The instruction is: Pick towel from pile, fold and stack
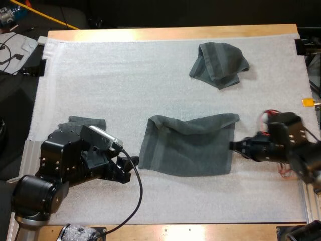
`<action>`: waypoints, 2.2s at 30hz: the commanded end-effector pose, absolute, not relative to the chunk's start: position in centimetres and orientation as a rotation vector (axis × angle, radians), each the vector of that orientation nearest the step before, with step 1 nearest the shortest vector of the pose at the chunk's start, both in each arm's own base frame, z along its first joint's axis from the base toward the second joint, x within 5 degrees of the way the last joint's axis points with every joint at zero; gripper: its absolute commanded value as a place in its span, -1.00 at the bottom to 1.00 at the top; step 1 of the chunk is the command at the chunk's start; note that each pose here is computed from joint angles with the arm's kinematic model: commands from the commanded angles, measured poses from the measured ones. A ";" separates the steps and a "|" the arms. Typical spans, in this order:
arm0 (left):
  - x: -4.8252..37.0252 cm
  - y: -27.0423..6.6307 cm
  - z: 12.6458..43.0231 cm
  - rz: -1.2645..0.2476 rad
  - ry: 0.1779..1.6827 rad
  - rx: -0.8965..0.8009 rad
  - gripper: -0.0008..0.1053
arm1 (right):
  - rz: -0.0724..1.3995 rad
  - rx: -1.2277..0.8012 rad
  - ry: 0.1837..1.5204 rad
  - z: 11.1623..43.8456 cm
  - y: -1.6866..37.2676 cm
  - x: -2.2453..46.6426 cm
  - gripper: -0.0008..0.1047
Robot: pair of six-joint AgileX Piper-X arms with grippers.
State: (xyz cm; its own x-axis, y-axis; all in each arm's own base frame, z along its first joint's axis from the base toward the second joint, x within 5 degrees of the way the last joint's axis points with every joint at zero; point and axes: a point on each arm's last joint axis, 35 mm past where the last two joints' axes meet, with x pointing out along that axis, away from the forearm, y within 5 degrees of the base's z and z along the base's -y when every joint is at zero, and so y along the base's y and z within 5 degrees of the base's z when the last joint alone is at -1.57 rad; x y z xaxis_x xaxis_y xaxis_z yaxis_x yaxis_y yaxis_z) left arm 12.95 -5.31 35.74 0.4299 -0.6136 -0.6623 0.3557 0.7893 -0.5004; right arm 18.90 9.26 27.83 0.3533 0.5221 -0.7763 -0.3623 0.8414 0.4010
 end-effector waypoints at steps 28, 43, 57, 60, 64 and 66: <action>12.8 -5.3 35.7 -0.613 0.974 -0.309 0.16 | 0.584 0.093 1.270 20.0 20.2 29.6 -0.98; 12.7 -5.3 35.7 -0.616 0.976 -0.313 0.15 | 0.563 0.100 1.329 17.1 21.7 31.7 -0.98; 12.6 -5.2 35.7 -0.619 0.978 -0.312 0.15 | 0.341 0.087 1.099 18.4 22.7 35.1 -0.98; 12.6 -5.2 35.7 -0.620 0.979 -0.313 0.15 | 0.283 0.070 1.006 19.7 22.9 36.1 -0.98; 12.5 -5.2 35.7 -0.616 0.976 -0.310 0.15 | 0.253 0.061 0.971 20.4 22.8 36.6 -0.98; 12.5 -5.2 35.7 -0.613 0.980 -0.309 0.14 | 0.198 0.063 0.892 22.4 22.7 37.4 -0.98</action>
State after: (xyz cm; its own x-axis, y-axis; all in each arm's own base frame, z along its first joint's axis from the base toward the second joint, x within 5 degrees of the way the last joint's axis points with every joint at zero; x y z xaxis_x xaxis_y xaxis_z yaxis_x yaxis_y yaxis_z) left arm 12.69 -5.24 35.52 0.4086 -0.6078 -0.6809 0.3398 0.7937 -0.5046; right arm 36.47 23.09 19.91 0.5287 0.2447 -0.8128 -0.1940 0.9670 0.1650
